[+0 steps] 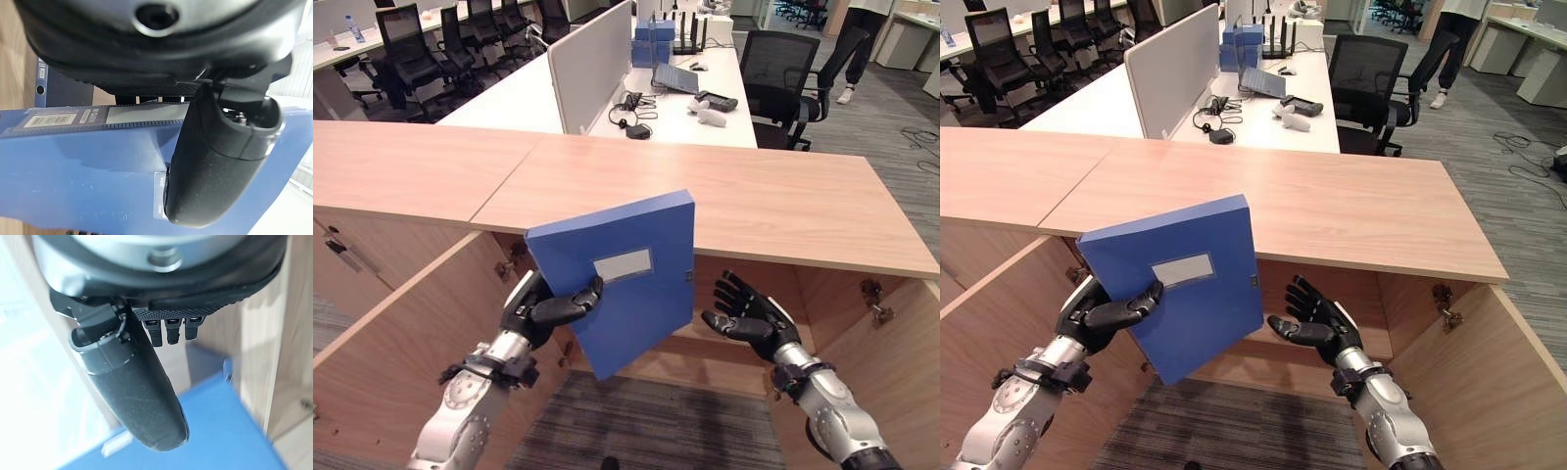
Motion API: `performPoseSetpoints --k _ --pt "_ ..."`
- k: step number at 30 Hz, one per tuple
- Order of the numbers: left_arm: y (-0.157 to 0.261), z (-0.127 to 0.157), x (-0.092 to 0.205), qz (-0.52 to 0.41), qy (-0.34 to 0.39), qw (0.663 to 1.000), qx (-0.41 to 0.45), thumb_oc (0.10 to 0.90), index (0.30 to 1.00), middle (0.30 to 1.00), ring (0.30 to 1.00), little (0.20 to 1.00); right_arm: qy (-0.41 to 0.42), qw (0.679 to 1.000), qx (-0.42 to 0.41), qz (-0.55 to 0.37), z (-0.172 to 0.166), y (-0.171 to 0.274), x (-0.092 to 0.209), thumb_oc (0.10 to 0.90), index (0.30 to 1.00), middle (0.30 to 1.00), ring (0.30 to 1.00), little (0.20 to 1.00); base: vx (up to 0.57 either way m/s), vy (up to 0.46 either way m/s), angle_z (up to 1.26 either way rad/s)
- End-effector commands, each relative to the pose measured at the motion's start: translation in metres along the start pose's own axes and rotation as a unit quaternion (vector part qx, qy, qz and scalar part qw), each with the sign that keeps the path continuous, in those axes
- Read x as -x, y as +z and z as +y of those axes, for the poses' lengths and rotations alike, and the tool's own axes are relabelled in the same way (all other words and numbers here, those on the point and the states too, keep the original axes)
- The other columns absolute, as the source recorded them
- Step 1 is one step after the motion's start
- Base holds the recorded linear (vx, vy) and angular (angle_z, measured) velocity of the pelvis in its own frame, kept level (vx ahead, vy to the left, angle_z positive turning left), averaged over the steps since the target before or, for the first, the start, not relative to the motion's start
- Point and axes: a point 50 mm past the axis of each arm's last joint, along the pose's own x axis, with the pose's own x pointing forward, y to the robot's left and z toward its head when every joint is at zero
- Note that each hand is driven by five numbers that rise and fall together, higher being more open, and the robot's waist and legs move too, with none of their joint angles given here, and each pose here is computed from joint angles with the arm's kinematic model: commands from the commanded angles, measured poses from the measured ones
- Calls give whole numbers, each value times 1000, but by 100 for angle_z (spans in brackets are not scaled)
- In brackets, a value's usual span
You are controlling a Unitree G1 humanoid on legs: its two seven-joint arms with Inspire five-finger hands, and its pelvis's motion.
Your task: Put the empty folder in the office cabinet
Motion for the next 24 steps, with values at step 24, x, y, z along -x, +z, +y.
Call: performPoseSetpoints --k 24 --pt "78 -91 -23 -106 -370 922 37 400 300 300 300 300 331 936 -43 -107 115 67 -44 800 900 900 900 900 0 1 0"
